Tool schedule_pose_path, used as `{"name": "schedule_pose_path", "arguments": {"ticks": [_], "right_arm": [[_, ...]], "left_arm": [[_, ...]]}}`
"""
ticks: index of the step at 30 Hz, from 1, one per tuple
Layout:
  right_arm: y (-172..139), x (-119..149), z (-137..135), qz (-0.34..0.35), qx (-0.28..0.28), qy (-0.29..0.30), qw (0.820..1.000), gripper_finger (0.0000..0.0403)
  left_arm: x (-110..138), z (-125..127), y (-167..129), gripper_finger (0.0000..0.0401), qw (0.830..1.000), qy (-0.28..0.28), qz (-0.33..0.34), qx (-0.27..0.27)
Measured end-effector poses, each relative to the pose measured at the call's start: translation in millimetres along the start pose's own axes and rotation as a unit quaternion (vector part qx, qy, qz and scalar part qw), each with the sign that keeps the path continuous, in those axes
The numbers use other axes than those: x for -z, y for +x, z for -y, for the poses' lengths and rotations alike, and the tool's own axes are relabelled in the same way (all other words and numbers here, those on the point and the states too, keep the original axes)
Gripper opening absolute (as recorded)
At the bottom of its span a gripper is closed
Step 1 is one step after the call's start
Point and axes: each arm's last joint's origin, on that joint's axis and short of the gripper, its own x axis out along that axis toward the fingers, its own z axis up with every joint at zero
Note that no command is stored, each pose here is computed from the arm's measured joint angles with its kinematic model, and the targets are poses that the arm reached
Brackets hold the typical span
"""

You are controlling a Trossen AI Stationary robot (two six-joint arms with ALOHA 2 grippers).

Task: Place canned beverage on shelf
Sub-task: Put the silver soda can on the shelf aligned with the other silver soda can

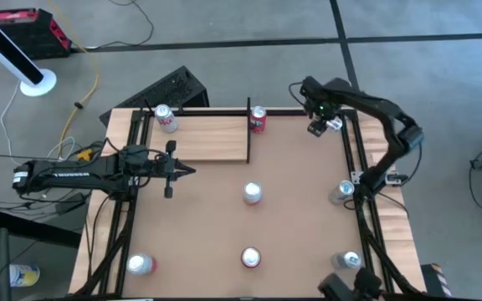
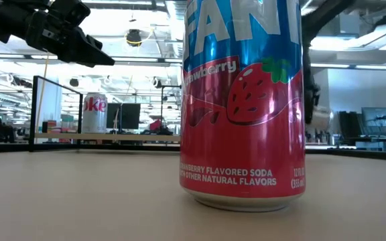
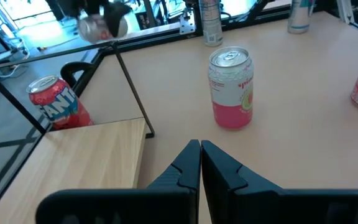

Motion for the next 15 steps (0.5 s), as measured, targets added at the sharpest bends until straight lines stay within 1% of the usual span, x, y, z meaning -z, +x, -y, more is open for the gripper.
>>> {"name": "schedule_pose_path", "arguments": {"ticks": [4, 6, 8, 10, 12, 14, 15], "right_arm": [[-40, 12, -11, 0.094, 0.014, 0.007, 0.995, 0.0325], [-61, 19, -18, 0.151, 0.017, 0.014, 0.988, 0.0325], [-81, 24, -28, 0.216, 0.006, 0.015, 0.976, 0.0325], [-101, 25, -40, 0.29, -0.013, 0.011, 0.957, 0.0325], [-120, 26, -55, 0.361, -0.039, -0.002, 0.932, 0.0325], [-138, 23, -73, 0.433, -0.059, -0.018, 0.899, 0.0331], [-148, 21, -81, 0.47, -0.067, -0.024, 0.88, 0.0334]], "left_arm": [[0, 0, 0, 0.0, 1.0, -0.003, 0.0, 0.0], [0, 0, 0, 0.0, 1.0, -0.009, 0.001, 0.0], [0, 0, 0, 0.0, 1.0, -0.01, 0.002, -0.001], [-1, 0, 0, 0.0, 1.0, -0.014, 0.003, -0.001], [-1, -1, 0, 0.0, 1.0, -0.023, 0.005, -0.005], [-2, -2, 0, 0.0, 0.999, -0.035, 0.009, -0.021], [-3, -3, 0, 0.0, 0.999, -0.041, 0.013, -0.033]]}}
